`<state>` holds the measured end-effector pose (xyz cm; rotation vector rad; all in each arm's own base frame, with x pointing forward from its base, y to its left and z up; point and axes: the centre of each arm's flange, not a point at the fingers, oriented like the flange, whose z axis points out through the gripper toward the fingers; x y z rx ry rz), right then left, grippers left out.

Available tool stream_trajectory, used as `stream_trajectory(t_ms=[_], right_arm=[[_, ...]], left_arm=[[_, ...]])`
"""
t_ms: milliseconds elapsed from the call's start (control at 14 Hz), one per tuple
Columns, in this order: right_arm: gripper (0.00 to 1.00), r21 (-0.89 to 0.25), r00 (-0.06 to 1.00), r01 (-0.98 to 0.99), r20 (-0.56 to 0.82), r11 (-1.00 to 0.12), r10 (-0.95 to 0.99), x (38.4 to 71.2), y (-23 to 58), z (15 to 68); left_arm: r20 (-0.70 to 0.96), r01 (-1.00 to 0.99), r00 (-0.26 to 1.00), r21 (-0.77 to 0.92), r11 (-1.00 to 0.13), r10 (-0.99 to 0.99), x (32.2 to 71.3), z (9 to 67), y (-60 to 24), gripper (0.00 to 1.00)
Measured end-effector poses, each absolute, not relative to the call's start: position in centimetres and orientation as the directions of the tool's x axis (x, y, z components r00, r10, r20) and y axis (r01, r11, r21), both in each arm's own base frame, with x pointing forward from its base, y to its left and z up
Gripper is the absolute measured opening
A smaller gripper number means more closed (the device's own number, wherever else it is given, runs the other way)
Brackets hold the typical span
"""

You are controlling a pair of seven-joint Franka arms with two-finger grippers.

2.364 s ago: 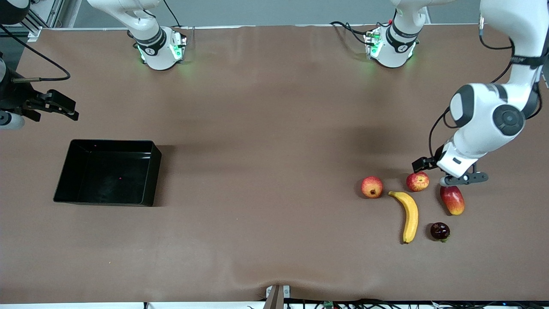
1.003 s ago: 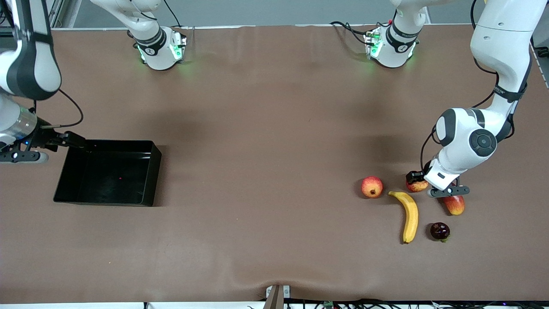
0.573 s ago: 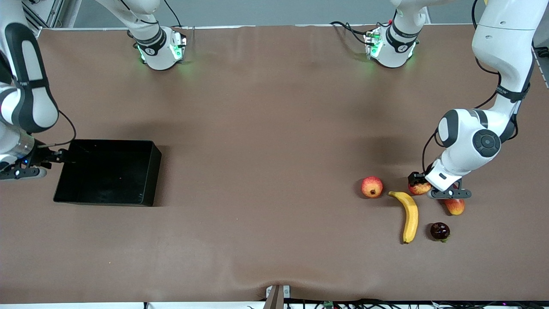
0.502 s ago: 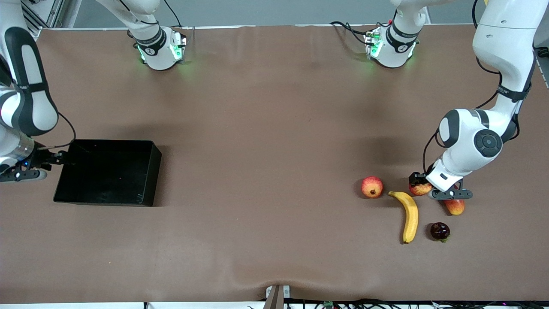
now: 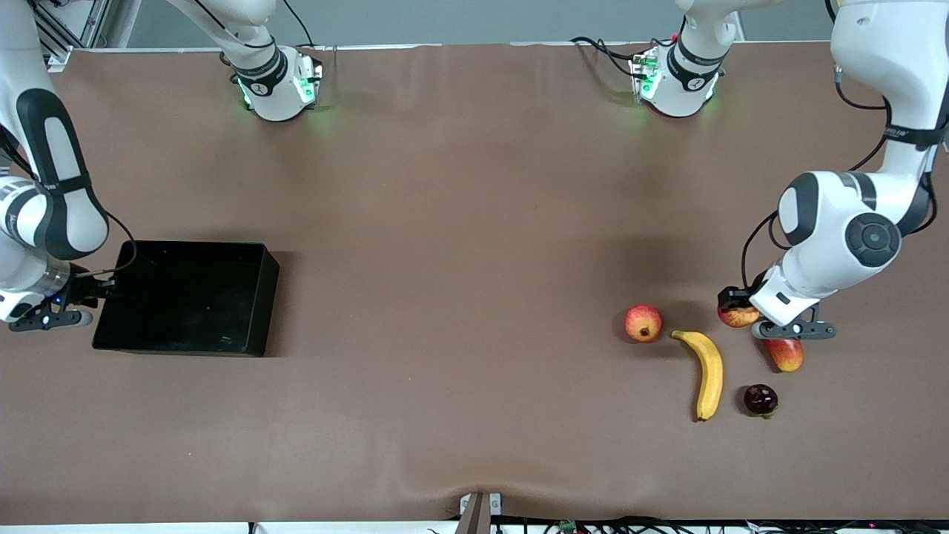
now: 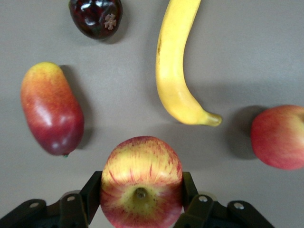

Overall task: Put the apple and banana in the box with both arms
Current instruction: 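Close the left gripper on the apple while the right gripper grips the box rim, then drag the black box toward the fruits with the right gripper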

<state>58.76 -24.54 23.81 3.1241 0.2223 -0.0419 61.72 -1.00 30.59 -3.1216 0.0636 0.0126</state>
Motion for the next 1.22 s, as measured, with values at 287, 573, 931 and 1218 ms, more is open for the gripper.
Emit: stream_trajectory(t_ms=[287, 573, 931, 1218], right_arm=[[0.58, 0.002, 0.988, 0.153, -0.037, -0.988, 0.153, 59.2, -24.7, 22.6], [0.14, 0.005, 0.987, 0.155, -0.031, -0.988, 0.155, 59.4, -24.8, 22.8], [0.04, -0.016, 0.982, 0.182, -0.048, -0.983, 0.183, 60.8, -24.1, 25.8], [0.04, -0.060, 0.971, 0.233, -0.049, -0.971, 0.236, 62.9, -19.9, 32.4]], left_arm=[[-0.050, -0.047, 0.998, -0.023, -0.999, -0.046, 62.3, 33.2, -1.4, 0.70], [-0.071, -0.049, 0.996, -0.026, -0.998, -0.047, 63.3, 36.1, -1.7, 0.70], [-0.074, -0.048, 0.996, -0.028, -0.998, -0.046, 63.8, 37.8, -1.7, 0.70], [-0.075, -0.046, 0.996, -0.029, -0.999, -0.043, 64.0, 38.5, -1.6, 0.70]])
